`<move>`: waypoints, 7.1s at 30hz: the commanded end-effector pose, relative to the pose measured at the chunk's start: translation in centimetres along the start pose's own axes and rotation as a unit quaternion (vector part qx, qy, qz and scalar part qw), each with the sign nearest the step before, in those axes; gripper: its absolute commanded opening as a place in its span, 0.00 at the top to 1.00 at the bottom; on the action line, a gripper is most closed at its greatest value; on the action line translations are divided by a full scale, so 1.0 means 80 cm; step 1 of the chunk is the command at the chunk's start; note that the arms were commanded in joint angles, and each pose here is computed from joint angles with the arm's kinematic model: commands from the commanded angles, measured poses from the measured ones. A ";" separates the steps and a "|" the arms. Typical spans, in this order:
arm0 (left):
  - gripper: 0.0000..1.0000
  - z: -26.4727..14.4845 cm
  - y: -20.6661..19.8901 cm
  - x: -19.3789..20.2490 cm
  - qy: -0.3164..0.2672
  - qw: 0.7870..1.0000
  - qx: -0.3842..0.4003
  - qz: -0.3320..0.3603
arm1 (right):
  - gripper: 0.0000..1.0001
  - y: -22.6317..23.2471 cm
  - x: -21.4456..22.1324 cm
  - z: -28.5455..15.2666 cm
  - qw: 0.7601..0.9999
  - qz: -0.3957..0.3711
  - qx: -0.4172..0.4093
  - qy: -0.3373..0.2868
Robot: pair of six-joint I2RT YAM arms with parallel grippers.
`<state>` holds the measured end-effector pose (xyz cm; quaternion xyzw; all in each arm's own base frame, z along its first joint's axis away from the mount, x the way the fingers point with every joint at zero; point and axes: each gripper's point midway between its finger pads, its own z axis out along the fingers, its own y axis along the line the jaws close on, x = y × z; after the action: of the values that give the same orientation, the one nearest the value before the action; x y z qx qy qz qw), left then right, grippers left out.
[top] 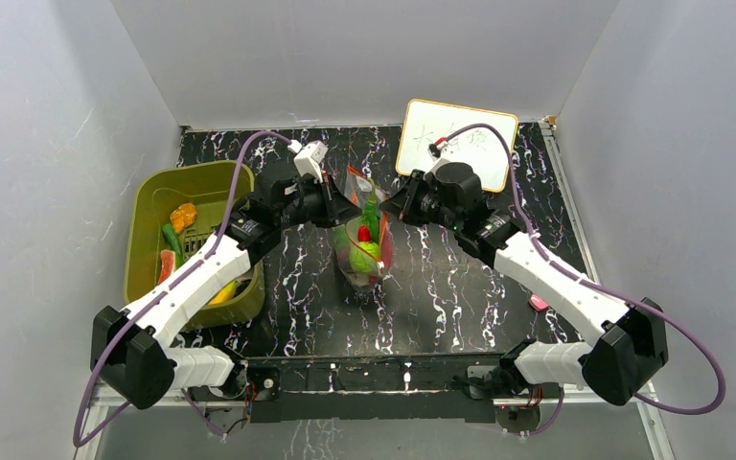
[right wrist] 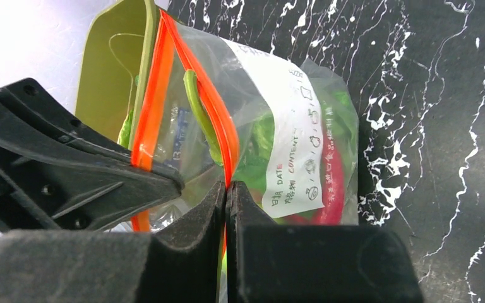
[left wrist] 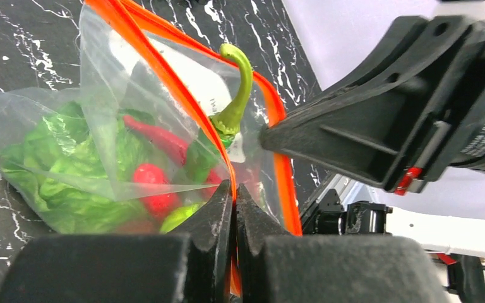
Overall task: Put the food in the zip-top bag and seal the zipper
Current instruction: Adjust the zipper food storage bag at the center of the board, then adjust the fake vegetable in the zipper food storage bag.
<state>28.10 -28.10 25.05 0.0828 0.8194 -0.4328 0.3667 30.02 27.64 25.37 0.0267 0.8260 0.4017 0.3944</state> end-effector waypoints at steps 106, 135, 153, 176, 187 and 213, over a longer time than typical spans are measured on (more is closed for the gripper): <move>1.00 0.027 -0.019 -0.057 -0.036 0.998 0.015 0.041 | 1.00 0.029 -0.095 -0.080 0.962 -0.102 -0.055 -0.247; 0.62 -0.008 -0.013 -0.084 -0.060 0.995 -0.055 0.059 | 1.00 0.060 -0.071 -0.045 0.972 -0.050 -0.134 -0.186; 0.62 0.025 0.034 -0.054 -0.023 0.994 -0.103 0.023 | 1.00 0.071 -0.080 -0.047 0.970 -0.040 -0.142 -0.191; 0.69 0.037 0.058 -0.022 -0.006 0.994 -0.112 -0.006 | 1.00 0.070 -0.078 -0.048 0.972 -0.014 -0.142 -0.188; 1.00 0.024 -0.016 -0.035 -0.021 0.998 0.034 0.053 | 1.00 0.060 -0.104 -0.037 0.970 -0.066 -0.092 -0.216; 0.45 -0.043 0.038 -0.063 -0.143 0.981 -0.128 -0.013 | 1.00 0.082 -0.118 -0.035 0.969 -0.041 -0.112 -0.217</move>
<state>31.01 -23.87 26.77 -0.0158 0.8114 -0.3542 0.4646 32.82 26.74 31.26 0.0273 0.7280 0.4188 0.5421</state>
